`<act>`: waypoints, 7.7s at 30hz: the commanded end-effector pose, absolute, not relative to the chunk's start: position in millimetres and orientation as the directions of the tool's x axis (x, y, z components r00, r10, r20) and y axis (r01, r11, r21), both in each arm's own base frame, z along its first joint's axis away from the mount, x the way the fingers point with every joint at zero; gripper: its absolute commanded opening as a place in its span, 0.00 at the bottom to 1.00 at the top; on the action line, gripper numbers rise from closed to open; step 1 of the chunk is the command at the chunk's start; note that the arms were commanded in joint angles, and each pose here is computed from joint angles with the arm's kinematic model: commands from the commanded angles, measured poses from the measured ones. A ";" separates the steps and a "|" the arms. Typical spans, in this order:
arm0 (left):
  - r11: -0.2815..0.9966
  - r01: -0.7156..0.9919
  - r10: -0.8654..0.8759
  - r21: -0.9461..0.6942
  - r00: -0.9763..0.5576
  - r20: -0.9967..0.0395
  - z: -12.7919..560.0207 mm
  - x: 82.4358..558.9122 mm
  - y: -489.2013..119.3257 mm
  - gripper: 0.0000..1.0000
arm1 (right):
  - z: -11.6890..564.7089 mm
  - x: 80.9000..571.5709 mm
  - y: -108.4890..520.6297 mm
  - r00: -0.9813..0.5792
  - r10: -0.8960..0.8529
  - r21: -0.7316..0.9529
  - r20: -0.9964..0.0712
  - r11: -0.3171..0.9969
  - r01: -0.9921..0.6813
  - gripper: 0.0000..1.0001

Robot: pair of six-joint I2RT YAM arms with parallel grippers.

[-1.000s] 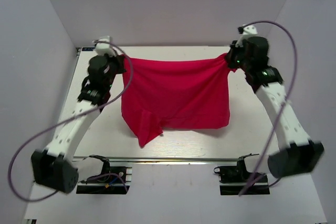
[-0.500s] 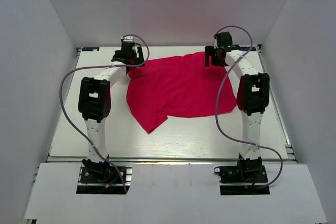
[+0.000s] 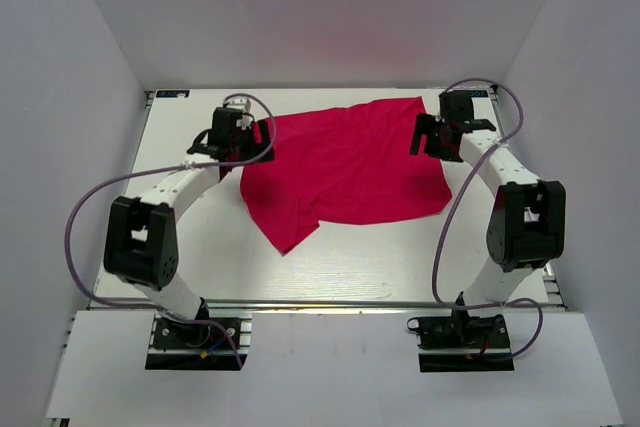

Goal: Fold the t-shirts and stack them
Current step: Flatten out the tshirt

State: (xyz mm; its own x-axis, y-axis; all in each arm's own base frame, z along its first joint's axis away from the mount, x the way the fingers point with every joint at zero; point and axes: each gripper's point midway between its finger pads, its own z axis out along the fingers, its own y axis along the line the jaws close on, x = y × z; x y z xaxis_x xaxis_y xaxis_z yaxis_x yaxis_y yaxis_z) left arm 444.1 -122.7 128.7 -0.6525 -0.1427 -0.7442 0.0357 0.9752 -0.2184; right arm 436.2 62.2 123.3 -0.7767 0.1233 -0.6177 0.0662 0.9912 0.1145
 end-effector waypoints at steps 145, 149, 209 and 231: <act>0.947 -0.283 -0.305 -0.152 -0.646 -0.700 72.5 345.9 -81.8 0.00 | 72.3 349.4 -5.9 -0.862 0.255 0.093 -0.439 0.967 0.239 0.00; 0.947 -0.298 -0.297 -0.124 -0.656 -0.693 67.2 340.3 -76.3 0.00 | 87.5 336.4 -17.5 -0.836 0.291 0.056 -0.464 0.952 0.300 0.00; 0.951 -0.279 -0.289 -0.131 -0.662 -0.691 74.2 334.2 -77.1 0.00 | 52.2 295.9 7.0 -0.867 0.328 0.154 -0.376 0.944 0.290 0.00; 0.925 -0.310 -0.234 -0.221 -0.005 -0.972 395.3 366.6 -26.9 0.00 | 381.9 370.3 -35.0 -0.334 0.213 0.129 -0.918 0.958 0.255 0.00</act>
